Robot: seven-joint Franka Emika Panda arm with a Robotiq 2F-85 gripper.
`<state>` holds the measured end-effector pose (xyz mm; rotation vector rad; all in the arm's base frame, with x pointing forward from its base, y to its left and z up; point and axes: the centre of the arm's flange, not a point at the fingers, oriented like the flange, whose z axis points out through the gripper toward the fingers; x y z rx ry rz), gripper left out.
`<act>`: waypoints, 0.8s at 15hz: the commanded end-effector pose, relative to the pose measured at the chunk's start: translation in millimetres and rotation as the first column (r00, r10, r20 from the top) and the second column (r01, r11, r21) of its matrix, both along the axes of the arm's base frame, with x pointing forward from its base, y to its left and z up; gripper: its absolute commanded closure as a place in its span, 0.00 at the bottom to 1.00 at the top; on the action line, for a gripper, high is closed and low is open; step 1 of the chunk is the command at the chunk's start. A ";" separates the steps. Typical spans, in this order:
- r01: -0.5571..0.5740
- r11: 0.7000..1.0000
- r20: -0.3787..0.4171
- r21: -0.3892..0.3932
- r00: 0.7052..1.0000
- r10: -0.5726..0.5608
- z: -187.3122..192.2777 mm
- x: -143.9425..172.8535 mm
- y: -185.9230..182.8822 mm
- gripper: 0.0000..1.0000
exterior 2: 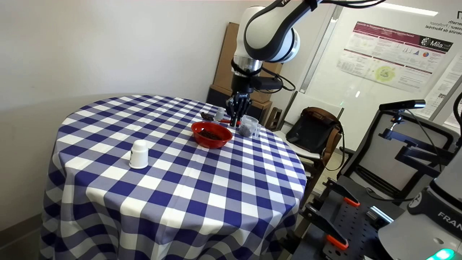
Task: Scoop some contents of the red bowl with a spoon and put them in the jug
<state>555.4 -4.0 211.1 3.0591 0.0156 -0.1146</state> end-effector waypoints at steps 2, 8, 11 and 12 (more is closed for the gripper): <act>-0.029 1.000 -0.008 0.002 1.000 0.029 -3.8 -17.0 3.6 0.89; -0.019 0.999 -0.043 0.034 0.999 0.020 -15.1 -24.4 1.7 0.89; -0.018 0.999 -0.042 0.038 0.999 0.020 -13.5 -22.8 0.6 0.89; -0.019 0.999 -0.040 0.030 0.999 0.021 -13.3 -22.4 0.5 0.89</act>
